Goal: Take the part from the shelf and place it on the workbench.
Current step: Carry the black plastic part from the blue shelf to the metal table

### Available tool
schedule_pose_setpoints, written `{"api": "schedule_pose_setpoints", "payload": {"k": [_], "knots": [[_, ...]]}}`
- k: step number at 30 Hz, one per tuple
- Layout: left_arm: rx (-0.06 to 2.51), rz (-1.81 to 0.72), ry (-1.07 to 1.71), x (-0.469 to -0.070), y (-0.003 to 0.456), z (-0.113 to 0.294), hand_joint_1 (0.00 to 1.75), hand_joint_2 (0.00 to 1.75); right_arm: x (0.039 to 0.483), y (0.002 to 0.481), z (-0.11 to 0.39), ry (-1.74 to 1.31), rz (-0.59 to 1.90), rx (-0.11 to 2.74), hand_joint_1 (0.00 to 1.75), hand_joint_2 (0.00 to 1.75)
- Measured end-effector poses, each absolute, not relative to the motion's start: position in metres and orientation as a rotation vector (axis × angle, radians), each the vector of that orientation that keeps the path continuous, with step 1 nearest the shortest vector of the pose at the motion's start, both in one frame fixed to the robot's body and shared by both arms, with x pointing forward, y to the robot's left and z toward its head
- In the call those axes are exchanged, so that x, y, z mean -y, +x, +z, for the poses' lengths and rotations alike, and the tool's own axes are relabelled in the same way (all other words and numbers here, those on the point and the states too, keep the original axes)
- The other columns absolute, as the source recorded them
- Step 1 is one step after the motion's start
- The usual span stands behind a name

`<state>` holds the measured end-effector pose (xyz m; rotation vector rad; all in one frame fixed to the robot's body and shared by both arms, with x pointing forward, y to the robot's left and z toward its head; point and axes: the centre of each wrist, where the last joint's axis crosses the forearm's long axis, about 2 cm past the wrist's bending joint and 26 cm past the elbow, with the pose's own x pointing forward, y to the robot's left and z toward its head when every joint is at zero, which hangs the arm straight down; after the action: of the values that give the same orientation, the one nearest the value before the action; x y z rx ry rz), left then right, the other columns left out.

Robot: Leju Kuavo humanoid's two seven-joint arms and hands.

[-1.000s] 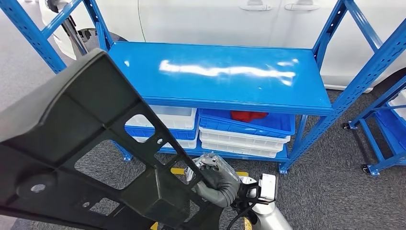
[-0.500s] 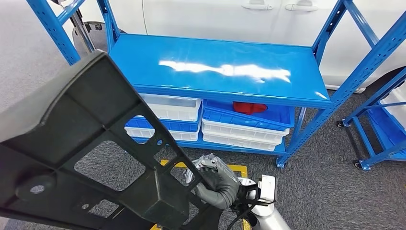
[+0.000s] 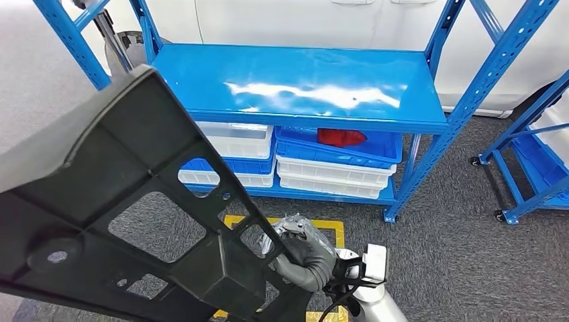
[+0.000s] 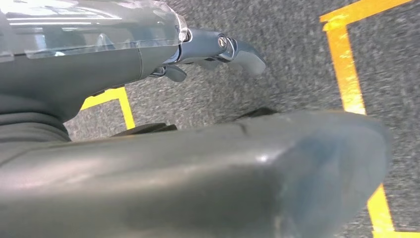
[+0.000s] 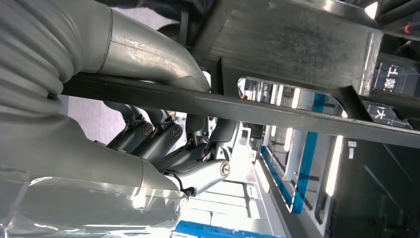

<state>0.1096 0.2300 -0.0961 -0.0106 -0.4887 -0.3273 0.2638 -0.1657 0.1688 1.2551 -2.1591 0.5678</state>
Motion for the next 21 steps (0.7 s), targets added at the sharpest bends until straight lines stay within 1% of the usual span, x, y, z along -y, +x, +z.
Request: {"api": "schedule_pose_setpoints", "payload": {"k": [21], "knots": [[0.498, -0.33, 0.008, -0.2308, 0.1113, -0.0957, 0.0, 0.0, 0.1685, 0.2665, 0.1673, 1.259, 0.544, 2.158, 1.75, 1.75]]}}
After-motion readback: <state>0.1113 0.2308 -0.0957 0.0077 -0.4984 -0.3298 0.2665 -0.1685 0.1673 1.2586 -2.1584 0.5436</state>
